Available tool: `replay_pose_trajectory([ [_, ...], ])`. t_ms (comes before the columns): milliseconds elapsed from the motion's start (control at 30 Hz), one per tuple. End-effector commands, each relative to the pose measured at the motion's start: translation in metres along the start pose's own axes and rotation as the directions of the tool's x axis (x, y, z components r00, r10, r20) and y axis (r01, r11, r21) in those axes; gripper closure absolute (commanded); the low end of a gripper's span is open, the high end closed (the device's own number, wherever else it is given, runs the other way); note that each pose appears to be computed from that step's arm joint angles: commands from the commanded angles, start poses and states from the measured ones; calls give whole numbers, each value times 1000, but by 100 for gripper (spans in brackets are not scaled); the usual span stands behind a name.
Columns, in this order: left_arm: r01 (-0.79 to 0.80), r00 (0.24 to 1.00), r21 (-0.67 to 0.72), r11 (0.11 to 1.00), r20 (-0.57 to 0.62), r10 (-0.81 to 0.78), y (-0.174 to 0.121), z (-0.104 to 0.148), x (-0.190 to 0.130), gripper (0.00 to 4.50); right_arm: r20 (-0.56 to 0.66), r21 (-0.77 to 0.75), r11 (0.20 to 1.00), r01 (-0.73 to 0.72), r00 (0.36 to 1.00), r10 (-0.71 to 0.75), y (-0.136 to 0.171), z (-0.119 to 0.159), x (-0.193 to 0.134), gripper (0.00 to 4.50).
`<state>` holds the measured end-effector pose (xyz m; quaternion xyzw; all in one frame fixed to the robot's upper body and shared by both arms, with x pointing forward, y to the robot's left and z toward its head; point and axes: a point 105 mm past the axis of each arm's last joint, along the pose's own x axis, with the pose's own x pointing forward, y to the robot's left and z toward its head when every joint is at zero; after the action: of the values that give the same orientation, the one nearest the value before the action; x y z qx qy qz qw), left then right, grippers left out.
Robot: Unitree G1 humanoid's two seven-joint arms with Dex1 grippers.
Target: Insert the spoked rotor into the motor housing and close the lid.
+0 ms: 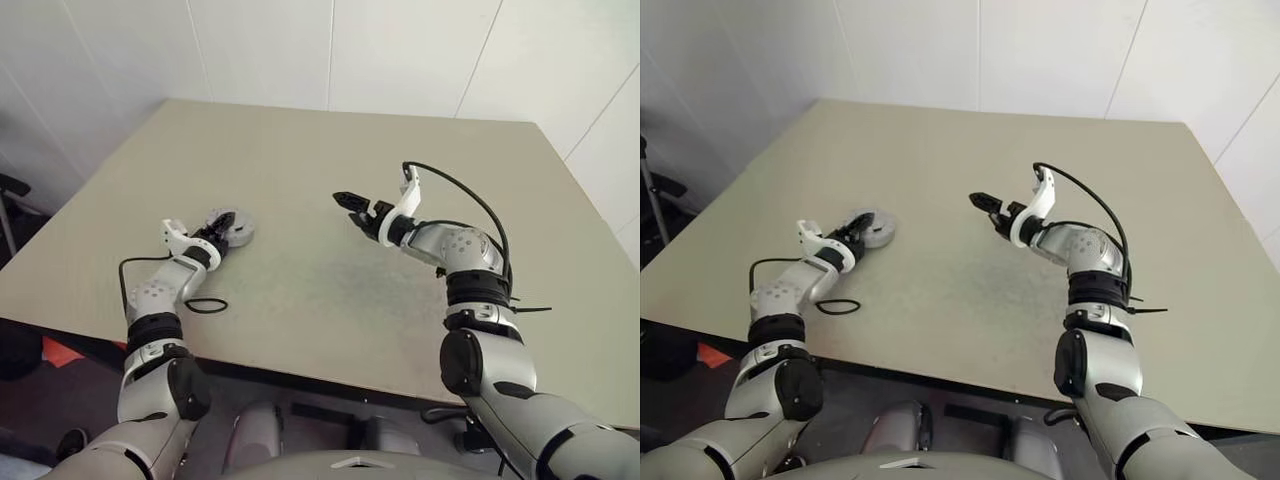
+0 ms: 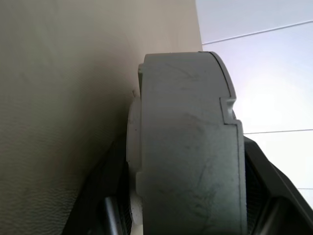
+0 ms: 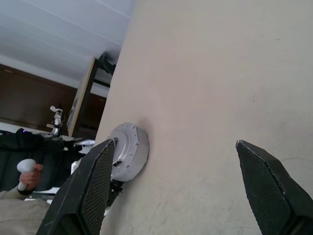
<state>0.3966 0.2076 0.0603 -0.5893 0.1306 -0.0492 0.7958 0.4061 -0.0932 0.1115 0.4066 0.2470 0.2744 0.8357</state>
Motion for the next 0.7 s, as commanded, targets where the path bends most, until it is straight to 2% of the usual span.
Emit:
replay_pose_trajectory([
  [33,-9,995,44,999,99,4,-6,30,-6,107,16,-24,999,-39,999,39,13,6,4,0],
  [133,-104,983,31,994,153,98,8,44,-8,17,14,-21,999,-42,999,43,14,5,5,0],
  [333,-237,940,14,971,257,225,21,79,-20,17,14,-11,999,-38,999,38,13,8,6,0],
  [500,-364,864,39,931,387,321,30,117,-37,17,14,-10,999,-32,999,32,12,12,8,0],
  [600,-412,834,77,908,434,341,32,129,-43,17,5,-10,999,-35,999,35,13,9,10,0],
  [700,-416,839,171,893,450,304,24,132,-42,17,-4,-18,999,-42,999,42,13,6,11,0],
])
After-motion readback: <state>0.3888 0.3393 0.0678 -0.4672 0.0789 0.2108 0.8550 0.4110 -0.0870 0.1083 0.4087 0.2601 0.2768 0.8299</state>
